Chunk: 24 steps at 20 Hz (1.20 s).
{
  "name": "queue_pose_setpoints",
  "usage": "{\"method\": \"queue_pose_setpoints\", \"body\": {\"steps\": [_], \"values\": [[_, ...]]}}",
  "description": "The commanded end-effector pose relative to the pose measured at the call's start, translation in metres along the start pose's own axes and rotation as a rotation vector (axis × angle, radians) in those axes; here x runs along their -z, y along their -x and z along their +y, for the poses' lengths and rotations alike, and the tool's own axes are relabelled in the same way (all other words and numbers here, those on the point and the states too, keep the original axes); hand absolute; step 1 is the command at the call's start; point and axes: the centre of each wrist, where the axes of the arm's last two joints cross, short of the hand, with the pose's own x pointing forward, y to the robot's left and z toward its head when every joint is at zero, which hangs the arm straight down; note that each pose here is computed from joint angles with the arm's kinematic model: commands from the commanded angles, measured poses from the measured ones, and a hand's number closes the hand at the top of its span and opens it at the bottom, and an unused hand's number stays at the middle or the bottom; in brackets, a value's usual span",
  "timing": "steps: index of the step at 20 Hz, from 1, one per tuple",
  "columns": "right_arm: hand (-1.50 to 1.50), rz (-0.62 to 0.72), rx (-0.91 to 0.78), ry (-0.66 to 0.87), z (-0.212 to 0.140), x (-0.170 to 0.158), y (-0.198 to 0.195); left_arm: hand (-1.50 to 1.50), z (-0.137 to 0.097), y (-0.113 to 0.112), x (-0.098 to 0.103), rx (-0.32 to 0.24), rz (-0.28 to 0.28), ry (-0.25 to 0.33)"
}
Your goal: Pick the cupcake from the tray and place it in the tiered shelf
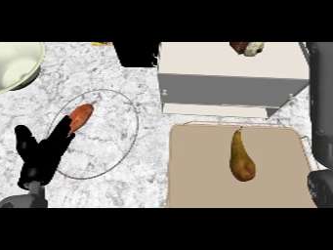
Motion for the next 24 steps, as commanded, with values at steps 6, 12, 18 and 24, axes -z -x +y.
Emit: {"method": "queue_pose_setpoints", "body": {"steps": [6, 12, 18, 24], "values": [[-1.50, 0.034, 0.140, 0.264, -0.058, 0.011, -0.011, 0.00, -0.009, 0.006, -0.003, -0.004, 0.033, -0.008], [-1.50, 0.087, 0.194, 0.455, -0.132, 0.007, 0.003, 0.00, 0.002, -0.001, 0.002, -0.019, 0.052, -0.002], [-1.50, 0.122, 0.279, 0.463, -0.199, -0.019, 0.044, 0.00, -0.009, 0.009, -0.002, -0.032, 0.035, -0.006], [-1.50, 0.097, 0.256, 0.406, -0.237, -0.039, 0.076, 0.00, 0.015, 0.007, 0.004, -0.013, 0.035, -0.010]]}}
